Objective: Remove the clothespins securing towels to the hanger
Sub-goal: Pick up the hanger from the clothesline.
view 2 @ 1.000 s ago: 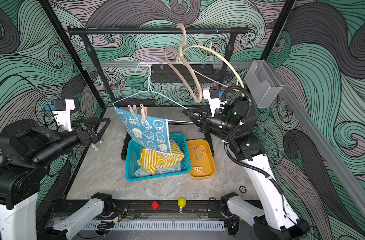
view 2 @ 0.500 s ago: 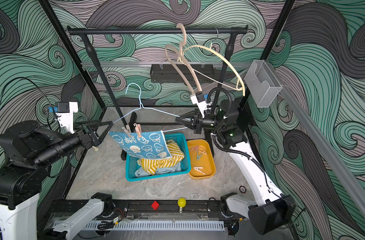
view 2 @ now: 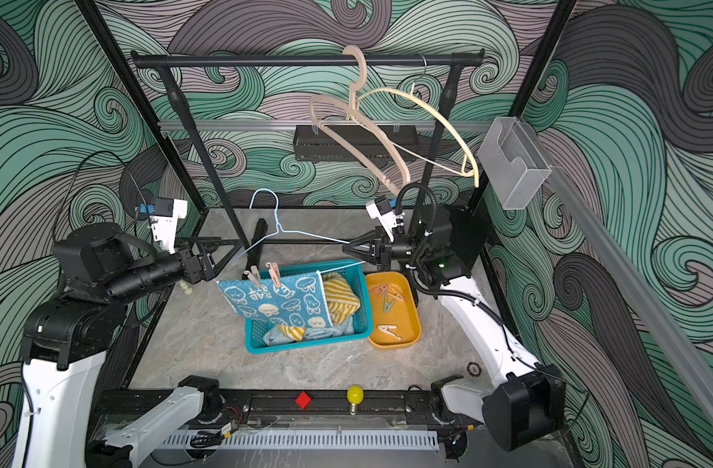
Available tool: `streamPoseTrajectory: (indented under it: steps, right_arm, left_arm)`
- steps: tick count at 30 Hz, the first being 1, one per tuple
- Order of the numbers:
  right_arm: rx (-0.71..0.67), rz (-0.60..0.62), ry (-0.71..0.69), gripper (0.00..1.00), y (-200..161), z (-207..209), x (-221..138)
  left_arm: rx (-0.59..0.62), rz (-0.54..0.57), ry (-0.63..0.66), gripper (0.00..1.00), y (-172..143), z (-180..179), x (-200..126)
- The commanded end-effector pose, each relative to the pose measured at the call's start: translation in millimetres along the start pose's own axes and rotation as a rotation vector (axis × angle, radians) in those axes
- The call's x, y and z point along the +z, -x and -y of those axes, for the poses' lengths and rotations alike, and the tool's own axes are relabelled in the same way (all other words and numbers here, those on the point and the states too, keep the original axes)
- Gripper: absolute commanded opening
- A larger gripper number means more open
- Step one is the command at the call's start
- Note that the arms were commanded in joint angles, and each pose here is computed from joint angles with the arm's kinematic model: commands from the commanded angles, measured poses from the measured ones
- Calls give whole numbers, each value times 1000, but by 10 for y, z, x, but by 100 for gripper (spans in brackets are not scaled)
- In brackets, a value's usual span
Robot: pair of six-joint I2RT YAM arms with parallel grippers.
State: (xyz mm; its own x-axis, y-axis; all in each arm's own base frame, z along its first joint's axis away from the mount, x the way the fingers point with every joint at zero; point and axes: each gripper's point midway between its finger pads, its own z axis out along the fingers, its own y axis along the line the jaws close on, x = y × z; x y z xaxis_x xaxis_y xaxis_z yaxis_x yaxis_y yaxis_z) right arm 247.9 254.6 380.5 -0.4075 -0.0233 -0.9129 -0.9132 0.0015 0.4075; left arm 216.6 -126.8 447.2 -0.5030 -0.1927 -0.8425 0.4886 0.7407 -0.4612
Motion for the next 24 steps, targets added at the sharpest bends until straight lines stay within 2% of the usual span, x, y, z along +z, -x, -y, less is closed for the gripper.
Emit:
streamPoseTrajectory:
  steps: [1, 8, 15, 19, 24]
  right_arm:
    - [-31, -8, 15, 0, -96, 87, 10]
    - [24, -24, 6, 0, -343, 373, 64]
    - [60, -22, 2, 0, -496, 570, 104]
    - [79, -19, 5, 0, -533, 622, 121]
    - [95, -14, -15, 0, -551, 656, 124]
  left_arm:
    - [30, -16, -40, 84, 1, 53, 128]
    - [134, -117, 11, 82, -217, 23, 519]
    - [131, -134, 42, 81, -307, -146, 824]
    - [122, -136, 109, 80, -335, -330, 977]
    - [103, -136, 143, 74, -323, -455, 1187]
